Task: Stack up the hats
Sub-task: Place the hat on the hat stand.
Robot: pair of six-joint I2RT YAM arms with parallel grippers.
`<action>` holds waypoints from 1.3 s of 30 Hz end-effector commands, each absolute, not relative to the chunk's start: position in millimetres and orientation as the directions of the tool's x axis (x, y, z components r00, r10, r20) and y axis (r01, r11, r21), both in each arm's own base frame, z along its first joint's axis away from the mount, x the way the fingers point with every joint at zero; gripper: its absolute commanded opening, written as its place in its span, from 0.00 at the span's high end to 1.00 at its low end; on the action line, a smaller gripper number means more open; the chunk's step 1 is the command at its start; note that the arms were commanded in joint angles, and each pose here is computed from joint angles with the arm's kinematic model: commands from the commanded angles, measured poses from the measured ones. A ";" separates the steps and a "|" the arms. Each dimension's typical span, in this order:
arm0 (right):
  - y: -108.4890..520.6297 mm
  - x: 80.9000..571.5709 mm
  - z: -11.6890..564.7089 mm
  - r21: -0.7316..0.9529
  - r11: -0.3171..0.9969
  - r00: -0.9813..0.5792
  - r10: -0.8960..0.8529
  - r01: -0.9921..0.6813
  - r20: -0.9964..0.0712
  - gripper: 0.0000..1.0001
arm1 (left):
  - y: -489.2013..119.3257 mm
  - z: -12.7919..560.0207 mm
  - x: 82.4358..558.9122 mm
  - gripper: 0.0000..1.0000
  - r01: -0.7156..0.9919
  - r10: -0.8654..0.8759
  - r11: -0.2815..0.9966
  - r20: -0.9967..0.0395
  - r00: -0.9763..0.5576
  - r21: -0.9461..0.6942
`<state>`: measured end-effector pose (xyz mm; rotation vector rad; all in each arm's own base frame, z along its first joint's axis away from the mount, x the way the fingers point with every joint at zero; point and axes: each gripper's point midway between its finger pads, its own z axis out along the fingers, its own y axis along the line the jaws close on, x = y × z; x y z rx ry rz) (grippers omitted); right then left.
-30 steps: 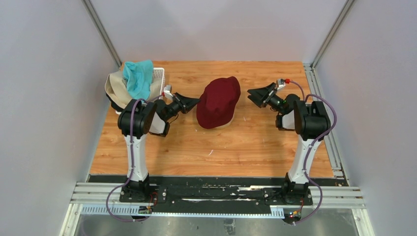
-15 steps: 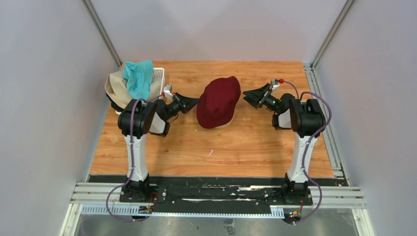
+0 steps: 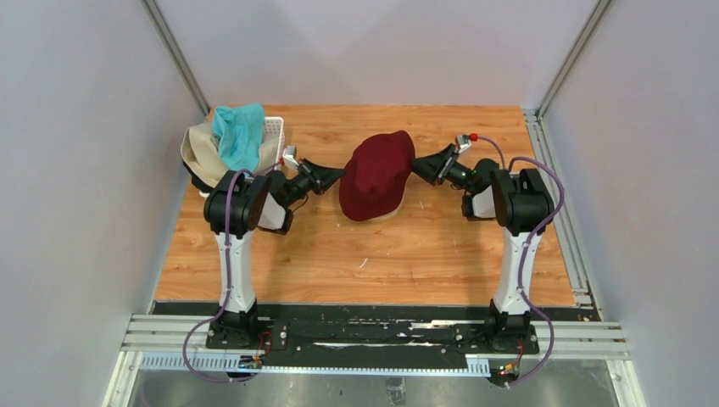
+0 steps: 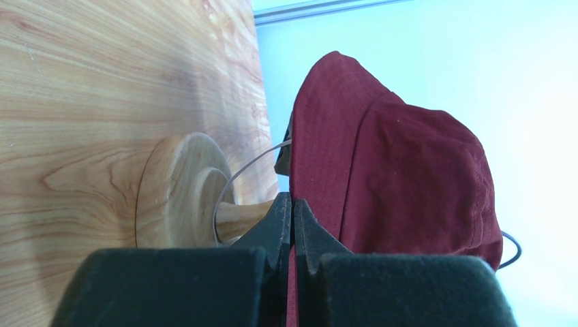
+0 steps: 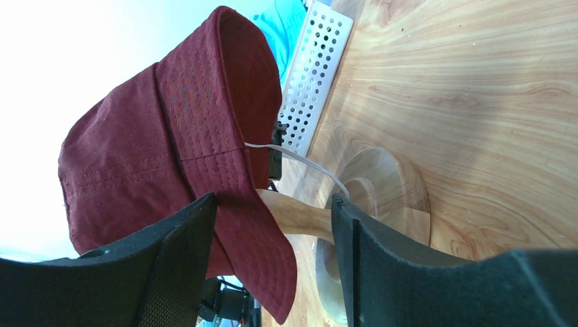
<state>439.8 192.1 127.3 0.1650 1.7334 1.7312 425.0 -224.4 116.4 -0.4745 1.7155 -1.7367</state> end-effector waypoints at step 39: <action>207.6 423.3 151.1 0.813 0.126 -0.712 0.421 -0.568 -0.562 0.63 | -225.4 118.7 438.5 1.00 0.216 -0.657 0.018 -0.174 -0.733 -0.976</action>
